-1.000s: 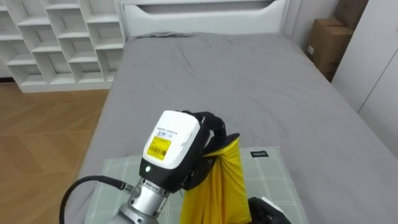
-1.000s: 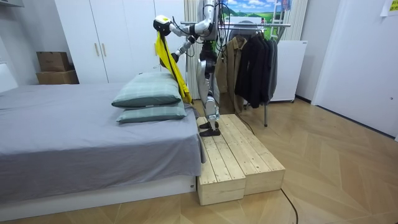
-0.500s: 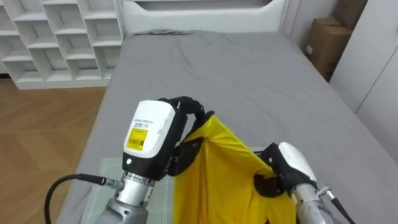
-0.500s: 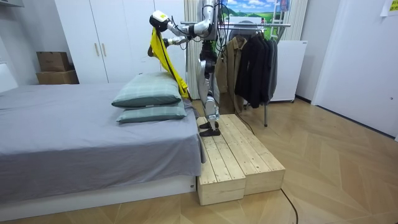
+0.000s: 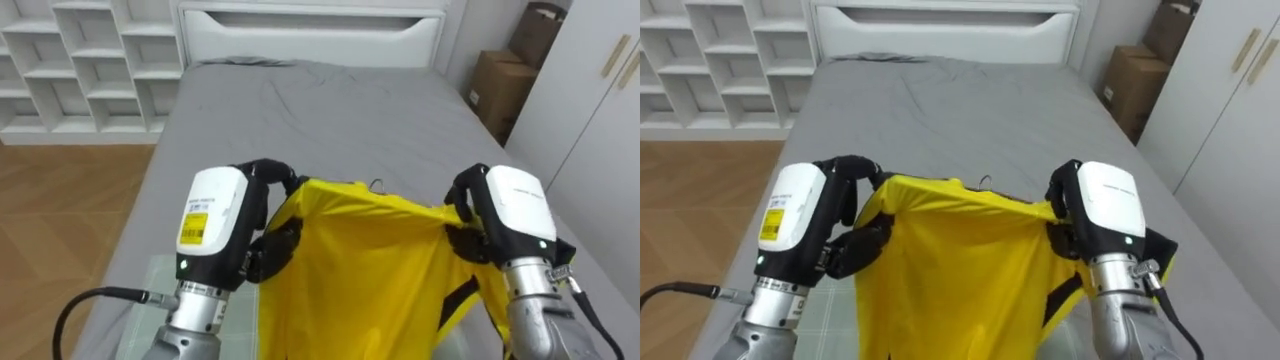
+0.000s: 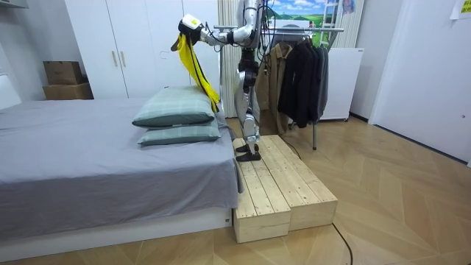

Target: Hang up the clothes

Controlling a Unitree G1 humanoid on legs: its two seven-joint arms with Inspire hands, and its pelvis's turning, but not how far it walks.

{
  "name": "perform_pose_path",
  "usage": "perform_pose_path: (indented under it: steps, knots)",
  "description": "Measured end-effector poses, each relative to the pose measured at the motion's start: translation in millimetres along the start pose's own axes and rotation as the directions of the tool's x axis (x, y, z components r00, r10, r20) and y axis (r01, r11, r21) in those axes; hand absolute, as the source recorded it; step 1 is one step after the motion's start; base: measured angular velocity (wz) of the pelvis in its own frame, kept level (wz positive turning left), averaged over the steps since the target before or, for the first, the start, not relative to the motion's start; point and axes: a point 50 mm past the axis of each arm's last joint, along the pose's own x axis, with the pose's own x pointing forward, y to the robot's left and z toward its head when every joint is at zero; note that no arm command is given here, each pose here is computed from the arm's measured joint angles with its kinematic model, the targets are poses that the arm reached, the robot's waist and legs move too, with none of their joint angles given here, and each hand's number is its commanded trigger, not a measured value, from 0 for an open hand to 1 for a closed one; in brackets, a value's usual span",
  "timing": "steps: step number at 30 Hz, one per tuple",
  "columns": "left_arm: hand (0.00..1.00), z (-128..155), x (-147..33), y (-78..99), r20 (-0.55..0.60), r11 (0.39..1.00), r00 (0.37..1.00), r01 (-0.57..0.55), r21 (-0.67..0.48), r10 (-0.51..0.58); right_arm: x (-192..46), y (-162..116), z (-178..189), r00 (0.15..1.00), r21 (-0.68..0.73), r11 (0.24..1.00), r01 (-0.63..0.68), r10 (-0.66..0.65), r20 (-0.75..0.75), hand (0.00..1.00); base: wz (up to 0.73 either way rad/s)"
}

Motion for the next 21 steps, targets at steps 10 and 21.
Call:
perform_pose_path:
  steps: [10, 21]
  knots:
    - [1.00, -7.6, -8.0, -3.7, -0.033, 0.999, 0.998, 0.046, 0.013, -0.045, 1.4, -8.7, 2.9, 0.989, -0.077, 0.990, 0.115, -0.107, 0.099, 1.00, 0.00]
    - [0.00, -21.3, -16.1, -12.4, -0.102, 0.993, 0.989, 0.114, 0.019, -0.112, 5.8, -24.0, 14.1, 0.955, -0.067, 0.967, 0.247, -0.231, 0.184, 1.00, 0.00]
